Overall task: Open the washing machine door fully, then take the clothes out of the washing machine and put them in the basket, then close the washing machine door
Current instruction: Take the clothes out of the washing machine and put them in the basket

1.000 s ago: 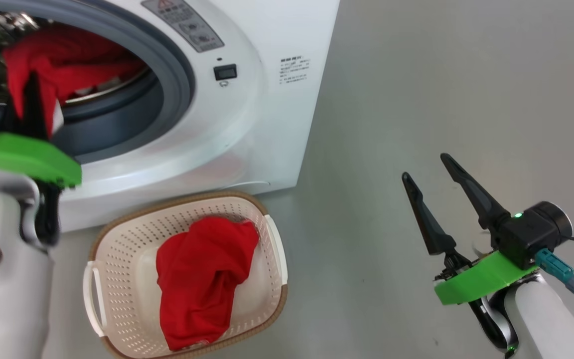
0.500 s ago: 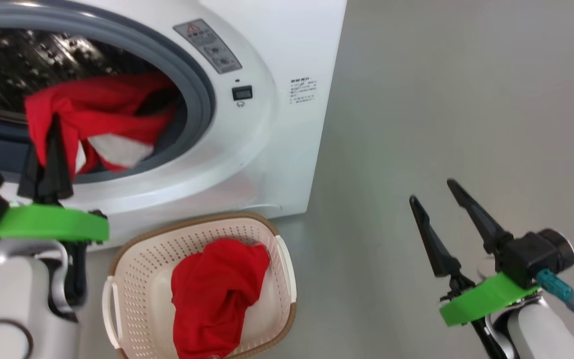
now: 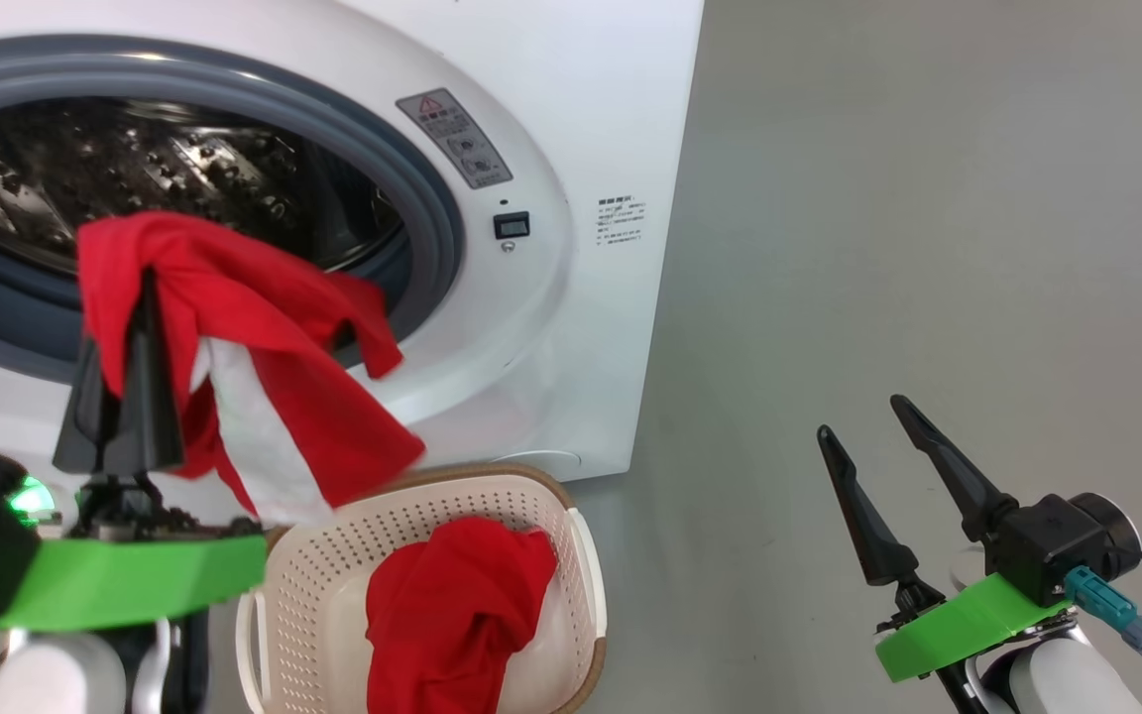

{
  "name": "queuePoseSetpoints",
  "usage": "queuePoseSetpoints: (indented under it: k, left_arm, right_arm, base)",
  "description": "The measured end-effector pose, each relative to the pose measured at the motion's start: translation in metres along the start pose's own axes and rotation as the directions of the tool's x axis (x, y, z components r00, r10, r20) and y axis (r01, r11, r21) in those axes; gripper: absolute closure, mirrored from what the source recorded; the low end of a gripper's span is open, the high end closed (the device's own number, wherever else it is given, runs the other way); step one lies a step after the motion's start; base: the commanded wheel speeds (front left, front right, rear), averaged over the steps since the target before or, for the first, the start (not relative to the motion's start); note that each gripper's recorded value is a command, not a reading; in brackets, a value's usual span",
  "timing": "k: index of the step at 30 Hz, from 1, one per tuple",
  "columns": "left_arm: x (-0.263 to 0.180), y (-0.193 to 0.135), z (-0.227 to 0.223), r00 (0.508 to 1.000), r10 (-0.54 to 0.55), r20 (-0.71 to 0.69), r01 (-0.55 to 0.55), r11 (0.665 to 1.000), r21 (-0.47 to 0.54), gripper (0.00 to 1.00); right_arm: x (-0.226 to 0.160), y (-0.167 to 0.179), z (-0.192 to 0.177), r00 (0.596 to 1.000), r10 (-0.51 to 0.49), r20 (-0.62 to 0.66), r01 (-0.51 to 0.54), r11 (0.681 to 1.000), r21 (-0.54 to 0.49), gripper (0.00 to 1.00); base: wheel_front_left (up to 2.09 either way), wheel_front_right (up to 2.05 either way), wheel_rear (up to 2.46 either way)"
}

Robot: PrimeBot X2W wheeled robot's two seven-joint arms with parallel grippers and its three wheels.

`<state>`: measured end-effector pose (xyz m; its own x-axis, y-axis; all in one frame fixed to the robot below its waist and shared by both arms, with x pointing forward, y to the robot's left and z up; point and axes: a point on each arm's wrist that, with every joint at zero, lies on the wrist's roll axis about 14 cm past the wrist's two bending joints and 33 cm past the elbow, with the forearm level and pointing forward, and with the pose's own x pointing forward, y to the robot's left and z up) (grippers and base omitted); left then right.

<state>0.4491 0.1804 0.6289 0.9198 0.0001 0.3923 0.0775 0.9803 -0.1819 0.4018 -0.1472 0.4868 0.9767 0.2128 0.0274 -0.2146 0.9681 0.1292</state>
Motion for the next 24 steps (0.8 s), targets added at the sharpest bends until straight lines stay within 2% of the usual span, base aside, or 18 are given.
queuePoseSetpoints:
  k: [5, 9, 16, 24]
  left_arm:
    - [-0.007, -0.012, 0.019, 0.999, -0.026, 0.027, 0.026, 1.000, 0.004, 1.00]
    - [-0.017, -0.015, 0.006, 0.999, -0.023, -0.029, 0.022, 1.000, -0.010, 1.00]
    - [-0.031, -0.018, -0.052, 0.981, 0.003, -0.192, -0.019, 0.997, -0.080, 1.00]
    - [-0.058, -0.008, -0.148, 0.903, 0.029, -0.429, -0.089, 0.989, -0.120, 1.00]
  right_arm:
    - [0.000, 0.003, 0.001, 1.000, 0.006, 0.003, -0.006, 1.000, 0.003, 0.00]
    - [-0.002, 0.003, -0.007, 1.000, 0.004, -0.019, -0.004, 1.000, 0.008, 0.00]
    - [0.001, -0.001, -0.024, 0.998, -0.002, -0.065, 0.003, 1.000, 0.017, 0.00]
    - [0.024, -0.002, -0.035, 0.997, 0.016, -0.079, -0.015, 1.000, 0.019, 0.00]
  base:
    - [0.00, 0.00, 0.00]
    - [0.00, 0.00, 0.00]
    - [0.00, 0.00, 0.00]
    - [0.00, 0.00, 0.00]
